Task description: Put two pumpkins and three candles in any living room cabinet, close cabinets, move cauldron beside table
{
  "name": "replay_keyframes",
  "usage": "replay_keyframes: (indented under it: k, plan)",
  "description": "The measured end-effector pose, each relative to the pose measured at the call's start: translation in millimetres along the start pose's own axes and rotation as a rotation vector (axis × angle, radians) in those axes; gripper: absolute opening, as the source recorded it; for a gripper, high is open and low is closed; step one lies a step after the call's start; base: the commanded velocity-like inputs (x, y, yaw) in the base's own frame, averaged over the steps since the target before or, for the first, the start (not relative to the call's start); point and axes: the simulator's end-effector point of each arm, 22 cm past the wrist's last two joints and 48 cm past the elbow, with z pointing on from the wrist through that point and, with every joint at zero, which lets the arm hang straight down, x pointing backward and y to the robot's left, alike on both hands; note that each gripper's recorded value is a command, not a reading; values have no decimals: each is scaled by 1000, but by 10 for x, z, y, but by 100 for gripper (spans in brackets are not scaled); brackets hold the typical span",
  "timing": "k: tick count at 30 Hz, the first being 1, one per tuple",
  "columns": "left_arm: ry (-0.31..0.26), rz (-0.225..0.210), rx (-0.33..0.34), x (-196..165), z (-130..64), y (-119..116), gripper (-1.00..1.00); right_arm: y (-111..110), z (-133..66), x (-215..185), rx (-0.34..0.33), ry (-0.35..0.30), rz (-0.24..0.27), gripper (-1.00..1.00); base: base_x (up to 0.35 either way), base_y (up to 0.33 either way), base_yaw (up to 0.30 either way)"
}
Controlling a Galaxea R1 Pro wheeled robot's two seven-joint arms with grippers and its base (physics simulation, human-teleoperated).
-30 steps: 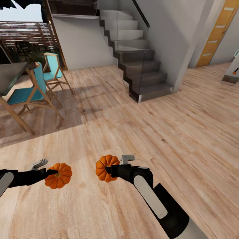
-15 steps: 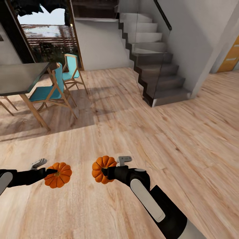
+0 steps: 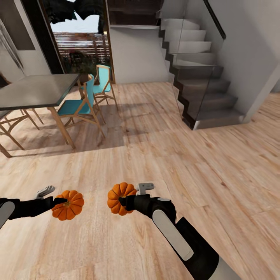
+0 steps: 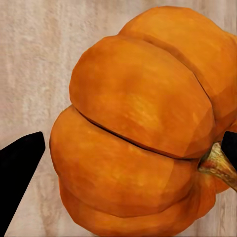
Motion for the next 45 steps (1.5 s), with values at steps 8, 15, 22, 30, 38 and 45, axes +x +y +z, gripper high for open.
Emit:
replay_keyframes:
  k: [8, 15, 22, 30, 38, 45]
  plan:
    - [-9, -9, 23, -27, -32, -65, -100, 50, -23, -1, -6, -2, -10, -100, 27, 0, 246]
    - [-16, -7, 24, -50, -62, -74, -100, 145, -35, 48, -15, 4, -41, -100, 29, 0, 246]
    - [-22, -4, 24, -71, -92, -82, -100, 164, -57, 27, -16, -3, -45, -100, 1, 0, 246]
    - [-30, -6, 32, -95, -127, -104, -100, 188, -82, -2, -17, -11, -48, -100, 0, 0, 246]
    - [-36, -8, 33, -111, -157, -107, -100, 213, -108, -29, -19, -19, -51, -100, 0, 0, 245]
    - [-45, -22, 29, -136, -194, -62, -100, 230, -133, -53, -19, -25, -55, -100, 1, 0, 241]
